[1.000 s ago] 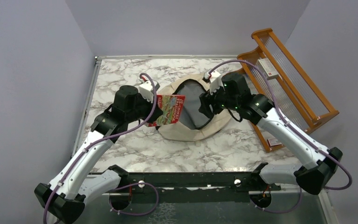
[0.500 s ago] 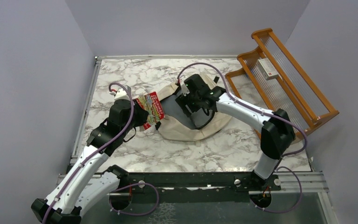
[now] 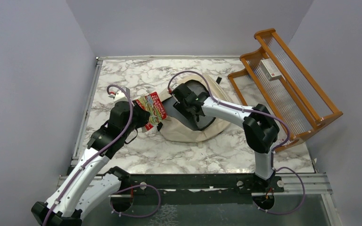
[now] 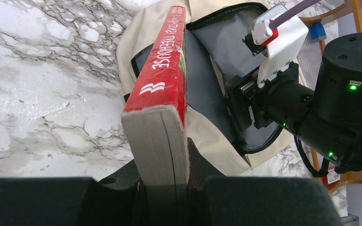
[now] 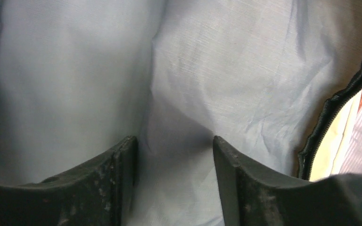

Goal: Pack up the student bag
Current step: Place the book in the student bag.

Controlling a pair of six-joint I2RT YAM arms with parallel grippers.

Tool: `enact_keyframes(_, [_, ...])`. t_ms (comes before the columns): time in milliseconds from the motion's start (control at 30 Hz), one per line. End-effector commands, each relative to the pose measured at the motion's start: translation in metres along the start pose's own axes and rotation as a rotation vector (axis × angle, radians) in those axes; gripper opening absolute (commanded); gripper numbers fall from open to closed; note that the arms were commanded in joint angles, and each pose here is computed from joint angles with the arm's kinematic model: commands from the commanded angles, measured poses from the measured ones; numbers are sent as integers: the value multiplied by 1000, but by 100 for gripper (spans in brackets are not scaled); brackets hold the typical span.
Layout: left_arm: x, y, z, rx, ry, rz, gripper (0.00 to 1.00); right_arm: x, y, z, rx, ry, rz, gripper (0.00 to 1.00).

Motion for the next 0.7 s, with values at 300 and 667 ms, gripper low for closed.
enact_keyframes(300, [-9, -19, -1, 87, -1, 136, 0, 10, -19, -24, -69, -93, 138, 21])
enact_keyframes(667, [-23, -37, 0, 217, 42, 202, 0, 35, -49, -42, -186, -180, 177, 1])
Point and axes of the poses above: each gripper's point midway between its finger pads, its own x axis back along the fingers, its own y axis along the line the jaws close on, z = x × y, the point moved 10 cm from there along x, back along the fingers, and after that the axes turned 13 degrees about x, right-handed, at the moved point
